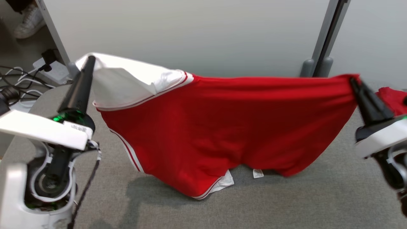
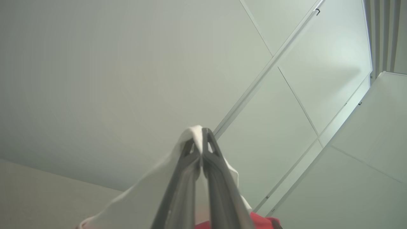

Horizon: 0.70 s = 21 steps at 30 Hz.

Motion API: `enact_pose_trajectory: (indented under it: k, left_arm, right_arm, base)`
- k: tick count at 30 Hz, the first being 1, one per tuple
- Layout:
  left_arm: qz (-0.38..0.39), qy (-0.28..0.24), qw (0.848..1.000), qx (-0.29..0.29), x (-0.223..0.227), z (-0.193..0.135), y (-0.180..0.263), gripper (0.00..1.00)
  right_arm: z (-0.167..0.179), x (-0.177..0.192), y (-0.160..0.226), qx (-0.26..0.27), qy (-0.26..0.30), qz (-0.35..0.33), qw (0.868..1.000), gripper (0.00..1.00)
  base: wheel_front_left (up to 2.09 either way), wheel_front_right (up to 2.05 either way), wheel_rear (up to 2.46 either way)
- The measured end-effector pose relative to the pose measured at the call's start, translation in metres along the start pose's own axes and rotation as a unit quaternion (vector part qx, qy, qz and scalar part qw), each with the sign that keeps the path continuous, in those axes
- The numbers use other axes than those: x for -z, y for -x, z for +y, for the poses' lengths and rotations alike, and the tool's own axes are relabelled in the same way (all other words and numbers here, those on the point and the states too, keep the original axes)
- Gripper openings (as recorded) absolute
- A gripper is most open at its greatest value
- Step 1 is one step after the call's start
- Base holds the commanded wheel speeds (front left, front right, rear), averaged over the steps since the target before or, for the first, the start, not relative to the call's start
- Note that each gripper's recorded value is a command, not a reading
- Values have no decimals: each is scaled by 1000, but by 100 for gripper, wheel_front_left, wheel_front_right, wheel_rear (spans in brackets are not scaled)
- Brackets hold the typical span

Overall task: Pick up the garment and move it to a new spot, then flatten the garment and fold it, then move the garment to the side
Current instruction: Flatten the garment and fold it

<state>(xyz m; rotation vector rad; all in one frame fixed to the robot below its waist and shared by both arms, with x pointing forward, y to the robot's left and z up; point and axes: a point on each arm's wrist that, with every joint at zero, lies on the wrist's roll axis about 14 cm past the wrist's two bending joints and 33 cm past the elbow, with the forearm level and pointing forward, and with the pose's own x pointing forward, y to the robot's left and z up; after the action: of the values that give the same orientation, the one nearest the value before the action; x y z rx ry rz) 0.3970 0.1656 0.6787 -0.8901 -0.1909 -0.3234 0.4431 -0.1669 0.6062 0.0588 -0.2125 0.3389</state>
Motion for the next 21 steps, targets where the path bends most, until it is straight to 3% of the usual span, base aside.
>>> enact_pose_trajectory:
  k: [2,3,6,11,14,17,21]
  left_arm:
    - [0,-12,1000,25,-12,-22,-4,0]
    - [-2,-34,999,43,-26,-41,-4,0]
    - [-5,-39,997,65,-46,-69,2,0]
    - [13,-51,989,136,-67,-133,15,0]
    - [41,-72,986,147,-66,-153,16,0]
    - [102,-75,985,120,-43,-143,4,0]
    - [149,-80,985,37,-11,-89,-34,0]
  right_arm:
    - [-6,-29,3,0,-4,-28,1000,0]
    - [-15,-63,9,2,-8,-63,998,0]
    - [-27,-120,26,1,1,-118,993,0]
    - [-51,-204,67,17,37,-201,979,0]
    - [-60,-238,83,30,63,-225,972,0]
    - [-66,-214,73,36,59,-155,985,0]
    - [-57,-124,29,15,27,2,1000,0]
  base:
    - [0,0,0]
    - [0,0,0]
    - [0,0,0]
    - [0,0,0]
    - [0,0,0]
    - [0,0,0]
    - [0,0,0]
